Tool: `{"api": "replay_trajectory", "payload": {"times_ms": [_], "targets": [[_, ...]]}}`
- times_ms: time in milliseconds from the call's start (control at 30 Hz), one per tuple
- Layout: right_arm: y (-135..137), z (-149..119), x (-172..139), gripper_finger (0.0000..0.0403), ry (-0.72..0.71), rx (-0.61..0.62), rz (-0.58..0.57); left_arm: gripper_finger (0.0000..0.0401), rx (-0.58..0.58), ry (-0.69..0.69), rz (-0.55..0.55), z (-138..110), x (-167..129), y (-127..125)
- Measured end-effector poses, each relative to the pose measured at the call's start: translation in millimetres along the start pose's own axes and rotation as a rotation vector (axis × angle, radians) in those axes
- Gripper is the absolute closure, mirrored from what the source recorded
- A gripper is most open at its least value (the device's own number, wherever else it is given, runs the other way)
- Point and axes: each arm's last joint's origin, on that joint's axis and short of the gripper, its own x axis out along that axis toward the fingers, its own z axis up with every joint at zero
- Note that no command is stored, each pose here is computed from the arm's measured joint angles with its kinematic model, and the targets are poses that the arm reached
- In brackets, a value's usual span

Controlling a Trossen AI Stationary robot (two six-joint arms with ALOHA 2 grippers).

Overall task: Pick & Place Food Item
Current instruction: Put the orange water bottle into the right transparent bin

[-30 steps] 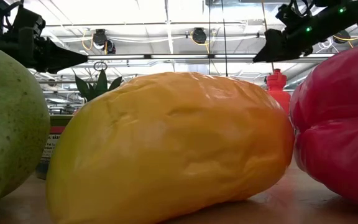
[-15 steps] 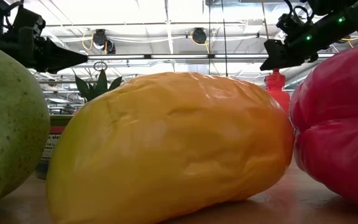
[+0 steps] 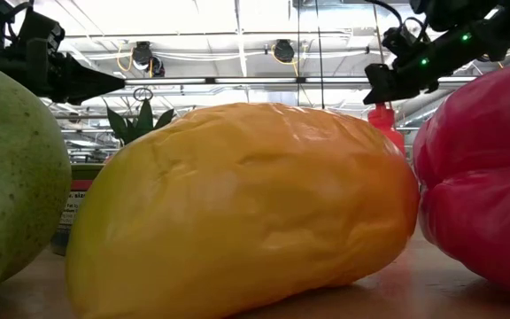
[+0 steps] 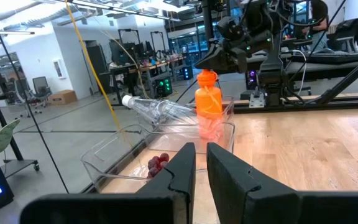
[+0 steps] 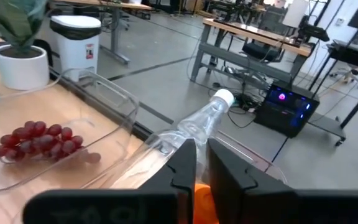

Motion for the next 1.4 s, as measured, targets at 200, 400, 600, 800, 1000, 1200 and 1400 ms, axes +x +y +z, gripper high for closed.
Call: {"api": "replay_trajectory", "payload": {"times_ms": [200,400,600,800,1000,1200,1400], "targets": [[-4,-2,6,0.0365,0.020,0.009,-0.025,0.0350,0.000,0.000,0.000,0,0,0],[-8,-3,10,0.0364,0.037,0.016,0.016,0.0350,0.000,0.000,0.000,0,0,0],[-12,-4,15,0.0361,0.052,0.018,0.025,0.0350,0.000,0.000,0.000,0,0,0],[-11,-4,14,0.0360,0.051,0.021,0.035,0.0350,0.009,0.006,-0.001,-1,0,0],[-2,-4,8,0.0360,0.041,0.013,0.087,0.0350,0.017,0.017,-0.003,-2,0,0],[5,-5,3,0.0360,0.034,0.010,0.126,0.0350,0.004,0.017,-0.003,-2,0,0],[8,-5,1,0.0350,0.032,0.019,0.146,0.0350,0.003,0.017,-0.003,-2,0,0]]}}
